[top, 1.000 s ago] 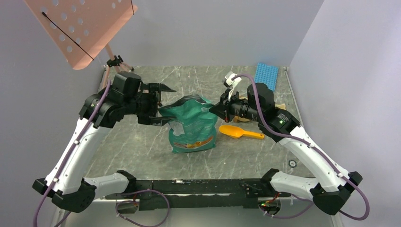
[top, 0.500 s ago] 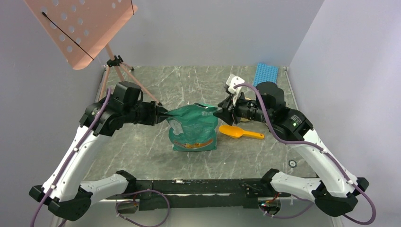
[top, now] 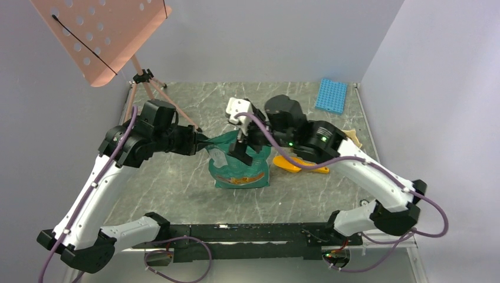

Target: Serve the pet food

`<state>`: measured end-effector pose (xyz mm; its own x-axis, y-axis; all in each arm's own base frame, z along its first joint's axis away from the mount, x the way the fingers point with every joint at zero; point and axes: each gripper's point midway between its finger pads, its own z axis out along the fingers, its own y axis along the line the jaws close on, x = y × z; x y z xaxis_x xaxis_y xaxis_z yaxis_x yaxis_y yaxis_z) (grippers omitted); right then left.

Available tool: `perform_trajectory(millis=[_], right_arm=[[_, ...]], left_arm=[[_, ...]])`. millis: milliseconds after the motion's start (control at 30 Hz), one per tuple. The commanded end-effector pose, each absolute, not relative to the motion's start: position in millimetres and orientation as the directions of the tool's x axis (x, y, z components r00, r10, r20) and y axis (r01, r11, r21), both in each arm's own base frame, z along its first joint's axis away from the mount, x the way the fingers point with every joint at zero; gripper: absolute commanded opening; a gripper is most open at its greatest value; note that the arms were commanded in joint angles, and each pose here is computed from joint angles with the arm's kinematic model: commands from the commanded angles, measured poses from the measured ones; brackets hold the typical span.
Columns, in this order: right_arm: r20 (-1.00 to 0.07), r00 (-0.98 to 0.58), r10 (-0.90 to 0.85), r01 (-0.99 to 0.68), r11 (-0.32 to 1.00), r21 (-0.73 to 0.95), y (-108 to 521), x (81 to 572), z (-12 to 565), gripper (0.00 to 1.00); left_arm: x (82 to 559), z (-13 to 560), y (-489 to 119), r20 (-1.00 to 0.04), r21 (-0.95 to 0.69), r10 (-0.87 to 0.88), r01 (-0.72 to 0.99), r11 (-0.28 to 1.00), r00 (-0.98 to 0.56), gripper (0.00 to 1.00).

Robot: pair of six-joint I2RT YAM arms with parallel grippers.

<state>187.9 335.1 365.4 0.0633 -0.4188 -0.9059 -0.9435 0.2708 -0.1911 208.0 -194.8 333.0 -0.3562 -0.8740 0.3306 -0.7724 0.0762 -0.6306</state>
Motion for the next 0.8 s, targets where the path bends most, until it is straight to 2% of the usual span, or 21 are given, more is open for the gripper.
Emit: perform_trajectory(millis=[0,67,133,200,300,467,567,633,700,767], right_arm=[[-0.879,0.061,-0.473,-0.895,0.364,-0.258,344.8,220.7,368.0,1.0],[-0.872,0.028,-0.489,-0.887,0.389,-0.247,345.8,226.4,364.9,0.97],[-0.868,0.004,-0.497,-0.881,0.409,-0.239,342.6,228.2,362.8,0.87],[-0.863,-0.005,-0.505,-0.889,0.397,-0.227,339.9,223.4,358.6,0.7],[-0.859,-0.024,-0.511,-0.895,0.393,-0.21,334.4,217.7,352.2,0.35],[-0.854,-0.084,-0.513,-0.878,0.443,-0.18,315.9,219.9,347.0,0.02],[-0.847,-0.123,-0.517,-0.886,0.442,-0.14,311.3,218.4,346.3,0.0],[-0.843,-0.14,-0.519,-0.902,0.418,-0.107,315.2,212.3,345.0,0.0],[-0.845,-0.155,-0.513,-0.918,0.391,-0.069,321.1,205.7,345.4,0.0],[-0.848,-0.17,-0.502,-0.929,0.368,-0.031,328.0,199.5,345.9,0.0]], left_arm=[[223.4,371.4,-178.8,0.235,-0.749,-0.899,-0.658,0.076,-0.371,0.0],[224.6,370.1,-172.0,0.195,-0.754,-0.908,-0.649,0.102,-0.37,0.0],[226.8,367.3,-165.9,0.15,-0.765,-0.913,-0.629,0.136,-0.38,0.0],[231.7,362.6,-161.8,0.107,-0.776,-0.909,-0.606,0.177,-0.402,0.0],[239.4,357.0,-165.4,0.035,-0.805,-0.875,-0.532,0.262,-0.483,0.0],[253.2,368.2,-167.0,-0.193,-0.855,-0.784,-0.292,0.43,-0.59,0.0],[253.3,377.0,-154.4,-0.304,-0.833,-0.766,-0.232,0.502,-0.567,0.0],[251.7,379.9,-146.1,-0.326,-0.826,-0.778,-0.239,0.51,-0.537,0.02],[250.0,383.8,-144.5,-0.316,-0.842,-0.794,-0.233,0.487,-0.52,0.09],[249.1,381.5,-146.3,-0.271,-0.859,-0.812,-0.25,0.446,-0.517,0.24]])
